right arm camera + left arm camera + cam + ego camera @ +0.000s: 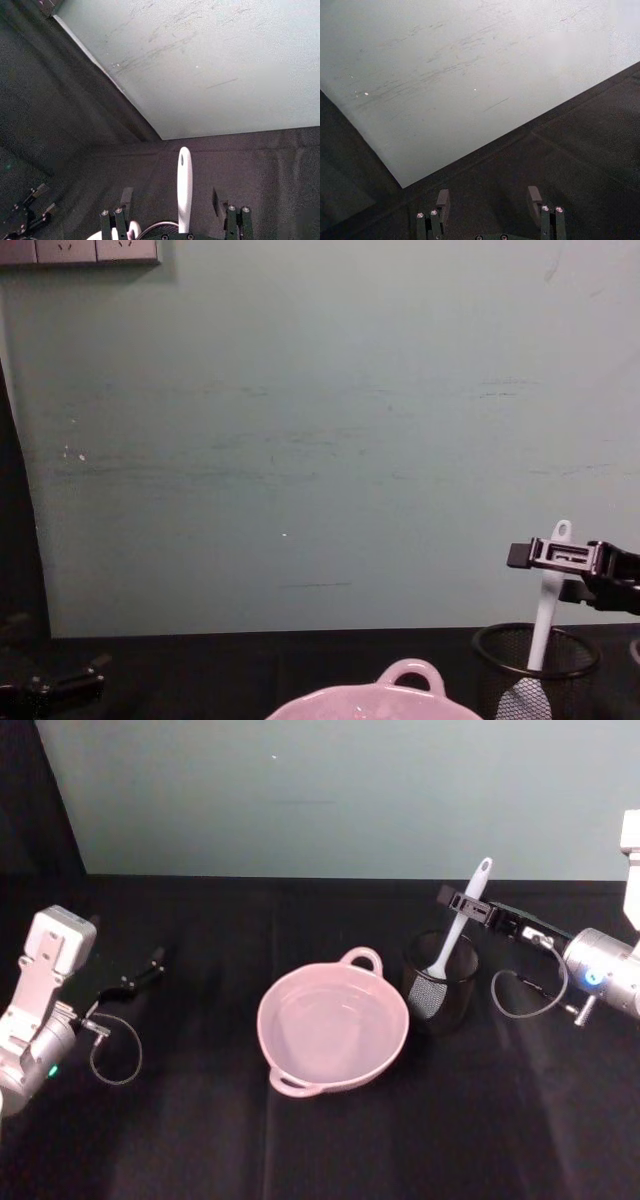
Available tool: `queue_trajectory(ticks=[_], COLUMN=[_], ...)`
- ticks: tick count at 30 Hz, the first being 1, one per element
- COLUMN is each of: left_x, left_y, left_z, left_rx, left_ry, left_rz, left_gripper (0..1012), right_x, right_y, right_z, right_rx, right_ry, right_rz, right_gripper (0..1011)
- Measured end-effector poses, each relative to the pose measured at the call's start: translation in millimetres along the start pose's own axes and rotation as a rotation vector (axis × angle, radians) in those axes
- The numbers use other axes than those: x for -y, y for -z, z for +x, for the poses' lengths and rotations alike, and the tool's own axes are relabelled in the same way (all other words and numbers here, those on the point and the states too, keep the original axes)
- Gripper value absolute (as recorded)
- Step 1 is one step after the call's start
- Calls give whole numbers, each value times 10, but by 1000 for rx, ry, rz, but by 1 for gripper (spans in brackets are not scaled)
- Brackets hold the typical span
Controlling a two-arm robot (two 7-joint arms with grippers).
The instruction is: Use the one hand to pick up the spoon and stir the clear water in the bowl.
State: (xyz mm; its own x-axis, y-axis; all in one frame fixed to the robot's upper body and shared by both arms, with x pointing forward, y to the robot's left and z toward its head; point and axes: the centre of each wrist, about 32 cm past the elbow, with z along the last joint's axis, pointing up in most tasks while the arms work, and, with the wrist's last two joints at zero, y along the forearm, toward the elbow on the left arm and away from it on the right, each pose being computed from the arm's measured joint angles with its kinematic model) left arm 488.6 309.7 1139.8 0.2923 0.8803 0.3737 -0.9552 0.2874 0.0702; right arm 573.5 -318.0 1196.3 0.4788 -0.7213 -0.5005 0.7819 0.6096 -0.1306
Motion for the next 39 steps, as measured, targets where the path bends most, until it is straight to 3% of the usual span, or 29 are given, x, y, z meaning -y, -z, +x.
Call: queue_trajectory(ticks=[9, 16, 39], left_x=[0, 0, 0], left_y=[0, 0, 0], left_z=[0, 0, 0], left_rx=[0, 0, 0], left_ry=[0, 0, 0], left_rz=[0, 0, 0], left_gripper=[1011, 1011, 1011], right_x=[-1, 2, 4], right_y=[3, 1, 1], right_z=[8, 8, 6], right_rx=[-4, -3, -2], right_ry=[-5, -4, -2], right_rz=[4, 4, 2], right_gripper=[1002, 893, 164])
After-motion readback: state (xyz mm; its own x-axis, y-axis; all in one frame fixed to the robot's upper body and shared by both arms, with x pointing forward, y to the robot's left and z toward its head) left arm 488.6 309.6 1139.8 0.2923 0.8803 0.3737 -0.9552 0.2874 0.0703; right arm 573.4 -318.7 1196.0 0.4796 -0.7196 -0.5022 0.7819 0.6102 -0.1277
